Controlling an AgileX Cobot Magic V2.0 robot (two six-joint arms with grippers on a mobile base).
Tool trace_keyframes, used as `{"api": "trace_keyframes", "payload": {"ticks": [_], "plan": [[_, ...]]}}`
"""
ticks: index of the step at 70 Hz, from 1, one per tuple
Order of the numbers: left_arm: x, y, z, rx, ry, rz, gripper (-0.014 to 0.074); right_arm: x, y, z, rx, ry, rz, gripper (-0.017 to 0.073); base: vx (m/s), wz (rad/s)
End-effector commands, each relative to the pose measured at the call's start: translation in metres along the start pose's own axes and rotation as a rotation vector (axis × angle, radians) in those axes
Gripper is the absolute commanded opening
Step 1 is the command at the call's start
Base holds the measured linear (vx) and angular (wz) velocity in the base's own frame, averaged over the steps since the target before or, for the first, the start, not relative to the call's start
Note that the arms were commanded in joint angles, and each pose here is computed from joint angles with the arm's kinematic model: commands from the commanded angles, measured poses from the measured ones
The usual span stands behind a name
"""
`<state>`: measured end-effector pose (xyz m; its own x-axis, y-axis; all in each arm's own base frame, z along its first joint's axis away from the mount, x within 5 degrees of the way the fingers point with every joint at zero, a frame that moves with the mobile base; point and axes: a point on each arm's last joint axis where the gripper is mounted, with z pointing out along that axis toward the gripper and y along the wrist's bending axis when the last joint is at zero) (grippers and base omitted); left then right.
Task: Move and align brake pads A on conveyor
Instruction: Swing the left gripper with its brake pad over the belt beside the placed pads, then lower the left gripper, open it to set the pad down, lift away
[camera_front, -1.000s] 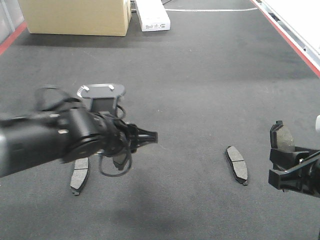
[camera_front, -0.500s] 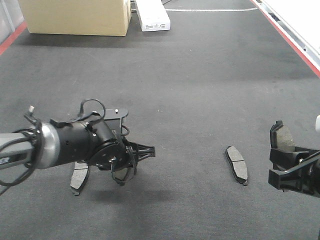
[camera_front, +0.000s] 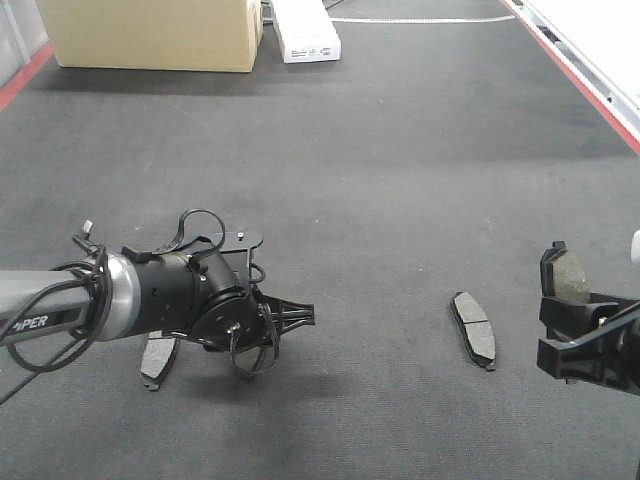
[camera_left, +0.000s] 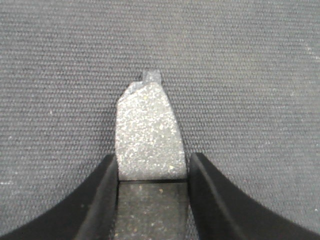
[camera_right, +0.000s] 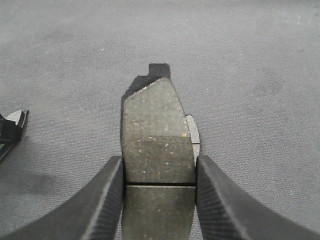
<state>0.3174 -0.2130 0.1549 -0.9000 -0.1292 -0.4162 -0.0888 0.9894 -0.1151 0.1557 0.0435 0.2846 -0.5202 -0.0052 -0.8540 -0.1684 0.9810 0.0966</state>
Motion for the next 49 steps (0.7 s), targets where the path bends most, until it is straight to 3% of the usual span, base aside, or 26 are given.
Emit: {"api": "trace_keyframes", "payload": {"ticks": [1, 8, 31, 49], "plan": [[-0.016, -0.008, -0.024, 0.084, -0.081, -0.009, 0.0265, -0.018, 0.003, -0.005, -0.028, -0.123, -0.014, 0.0036, 0.0, 0.0], [-0.015, -0.008, -0.023, 0.082, -0.072, 0.026, 0.0307, -0.018, 0.003, -0.005, -0.028, -0.123, -0.014, 0.0036, 0.0, 0.0], [-0.015, -0.007, -0.028, 0.077, -0.062, 0.013, 0.0483, -0.018, 0.003, -0.005, -0.028, -0.123, -0.014, 0.0036, 0.0, 0.0], [-0.031, 0.001, -0.076, 0.07, -0.203, 0.063, 0.0499, -0.018, 0.003, -0.005, -0.028, -0.123, -0.014, 0.0036, 0.0, 0.0]]}}
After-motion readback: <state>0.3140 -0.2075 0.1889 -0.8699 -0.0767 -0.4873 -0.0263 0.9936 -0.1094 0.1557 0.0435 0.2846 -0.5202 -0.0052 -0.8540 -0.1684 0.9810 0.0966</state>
